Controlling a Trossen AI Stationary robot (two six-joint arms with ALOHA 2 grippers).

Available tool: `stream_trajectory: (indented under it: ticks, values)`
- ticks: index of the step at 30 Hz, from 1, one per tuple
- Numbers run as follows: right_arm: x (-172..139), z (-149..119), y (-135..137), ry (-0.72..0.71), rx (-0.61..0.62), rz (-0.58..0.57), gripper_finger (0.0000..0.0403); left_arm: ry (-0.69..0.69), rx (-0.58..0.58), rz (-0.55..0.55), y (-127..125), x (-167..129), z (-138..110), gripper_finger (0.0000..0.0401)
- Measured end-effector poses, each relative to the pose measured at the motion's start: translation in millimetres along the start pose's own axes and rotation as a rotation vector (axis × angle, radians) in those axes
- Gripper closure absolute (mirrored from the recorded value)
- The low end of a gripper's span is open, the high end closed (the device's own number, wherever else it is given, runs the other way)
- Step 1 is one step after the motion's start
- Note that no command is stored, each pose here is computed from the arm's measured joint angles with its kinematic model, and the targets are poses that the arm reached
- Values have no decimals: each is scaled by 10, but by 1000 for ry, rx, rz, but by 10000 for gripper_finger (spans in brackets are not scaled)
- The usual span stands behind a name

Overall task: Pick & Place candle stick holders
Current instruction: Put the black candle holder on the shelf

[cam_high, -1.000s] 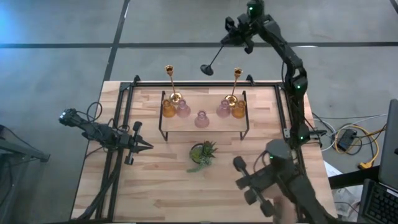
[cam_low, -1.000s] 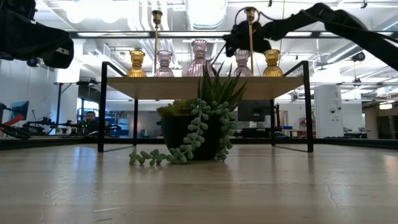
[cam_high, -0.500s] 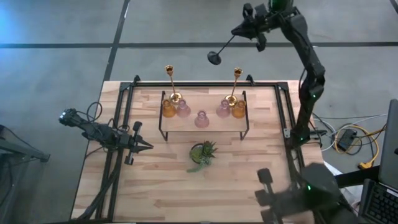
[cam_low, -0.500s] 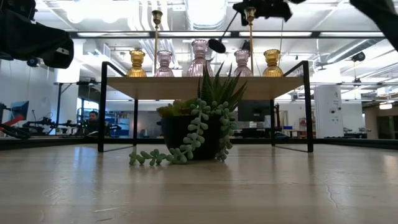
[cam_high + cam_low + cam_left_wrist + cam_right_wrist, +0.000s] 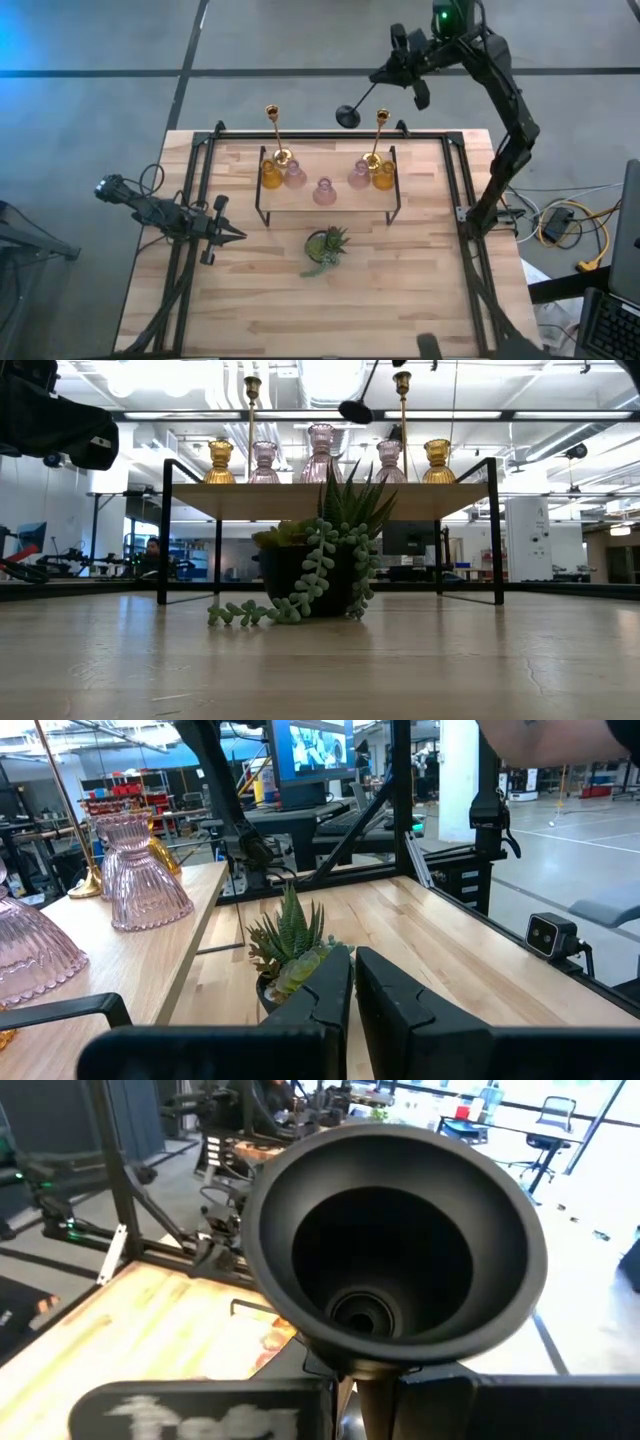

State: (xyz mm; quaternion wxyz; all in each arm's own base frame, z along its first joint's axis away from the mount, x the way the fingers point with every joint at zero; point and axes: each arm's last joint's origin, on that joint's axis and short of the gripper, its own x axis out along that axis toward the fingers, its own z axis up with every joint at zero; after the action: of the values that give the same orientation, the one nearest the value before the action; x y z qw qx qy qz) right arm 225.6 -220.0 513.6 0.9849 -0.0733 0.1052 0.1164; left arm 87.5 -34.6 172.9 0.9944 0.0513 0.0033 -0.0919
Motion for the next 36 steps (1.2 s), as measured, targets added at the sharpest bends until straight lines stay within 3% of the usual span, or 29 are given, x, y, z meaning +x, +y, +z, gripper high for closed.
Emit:
stream_trajectory:
  ticks: [7, 22, 30, 36]
  values:
    - [166, 94, 163, -8, 39, 57, 394, 0, 0, 0, 0, 0, 0, 375]
    - [662, 188, 477, 90, 32, 16, 394, 0, 0, 0, 0, 0, 0, 375]
    - [1057, 51, 431, 194, 150, -110, 394, 0, 0, 0, 0, 0, 0, 375]
    - [1155, 1, 394, 232, 277, -236, 394, 0, 0, 0, 0, 0, 0, 375]
